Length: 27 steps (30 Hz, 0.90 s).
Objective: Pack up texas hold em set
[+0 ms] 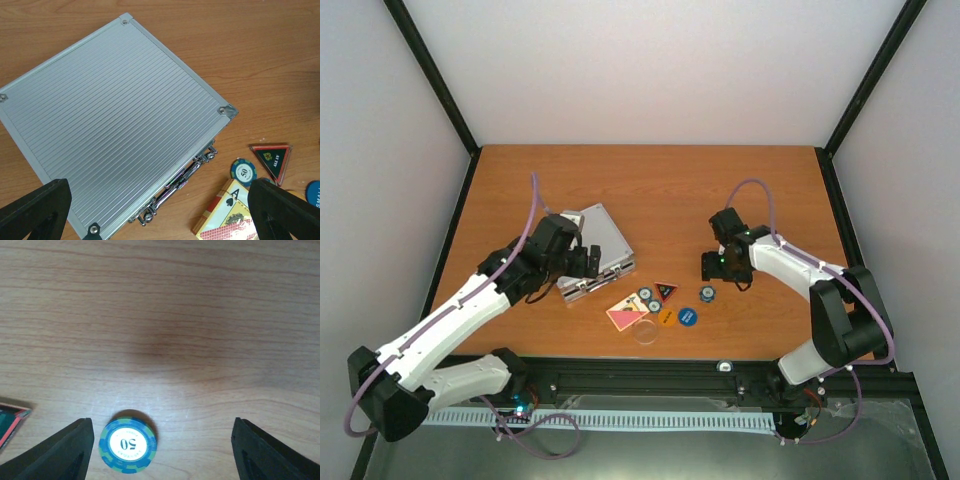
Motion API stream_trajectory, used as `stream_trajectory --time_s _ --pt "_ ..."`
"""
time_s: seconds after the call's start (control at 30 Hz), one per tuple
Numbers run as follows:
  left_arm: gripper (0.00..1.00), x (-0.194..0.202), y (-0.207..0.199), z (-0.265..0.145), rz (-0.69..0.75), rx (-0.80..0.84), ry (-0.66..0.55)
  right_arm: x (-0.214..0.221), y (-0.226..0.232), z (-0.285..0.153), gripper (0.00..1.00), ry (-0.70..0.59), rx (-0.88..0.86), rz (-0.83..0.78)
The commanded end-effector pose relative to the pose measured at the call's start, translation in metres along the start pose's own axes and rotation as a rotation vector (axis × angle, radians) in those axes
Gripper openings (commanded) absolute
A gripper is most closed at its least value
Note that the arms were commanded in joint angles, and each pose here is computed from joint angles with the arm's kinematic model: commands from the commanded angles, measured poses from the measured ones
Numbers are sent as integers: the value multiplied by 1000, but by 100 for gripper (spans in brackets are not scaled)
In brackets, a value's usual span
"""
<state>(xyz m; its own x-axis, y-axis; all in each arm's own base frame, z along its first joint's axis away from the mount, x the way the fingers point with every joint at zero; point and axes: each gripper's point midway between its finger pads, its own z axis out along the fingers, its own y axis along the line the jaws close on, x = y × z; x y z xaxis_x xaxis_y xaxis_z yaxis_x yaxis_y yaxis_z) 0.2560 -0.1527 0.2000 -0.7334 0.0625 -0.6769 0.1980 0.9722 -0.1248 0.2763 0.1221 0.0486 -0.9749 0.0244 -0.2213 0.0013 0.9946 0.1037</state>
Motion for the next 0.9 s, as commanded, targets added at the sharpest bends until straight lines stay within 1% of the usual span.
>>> stream_trajectory --time_s 0.0,0.2,0.27,0.33,0.5,0.53,0.57,0.6,0.77,0.87 --pt "100 -11 -5 -1 2 14 -28 -8 19 -8 79 -27 -33 -75" --pt "100 -13 -2 -2 -12 -4 -34 -9 68 -24 79 -66 -27 -242" --pt "100 -15 -2 -5 -19 -3 -41 -6 78 -25 80 -67 -48 -255" --pt "100 -17 -2 -7 -18 -4 -45 0 85 -23 82 -52 -73 -254" --pt "100 -19 -1 -10 -15 -10 -51 7 97 -17 84 -37 -68 -281" --pt "100 -19 -1 -10 -16 -8 -51 8 100 -15 89 -31 -70 -286" --pt "100 -19 -1 -11 -16 -8 -51 9 102 -13 99 -25 -74 -291" --pt "100 -19 0 -11 -17 -10 -52 10 105 -12 100 -18 -76 -299" --pt "100 -20 3 -17 -22 -16 -67 18 114 -7 100 6 -70 -322" --pt "100 -22 3 -19 -23 -14 -76 22 117 -2 98 18 -62 -320"
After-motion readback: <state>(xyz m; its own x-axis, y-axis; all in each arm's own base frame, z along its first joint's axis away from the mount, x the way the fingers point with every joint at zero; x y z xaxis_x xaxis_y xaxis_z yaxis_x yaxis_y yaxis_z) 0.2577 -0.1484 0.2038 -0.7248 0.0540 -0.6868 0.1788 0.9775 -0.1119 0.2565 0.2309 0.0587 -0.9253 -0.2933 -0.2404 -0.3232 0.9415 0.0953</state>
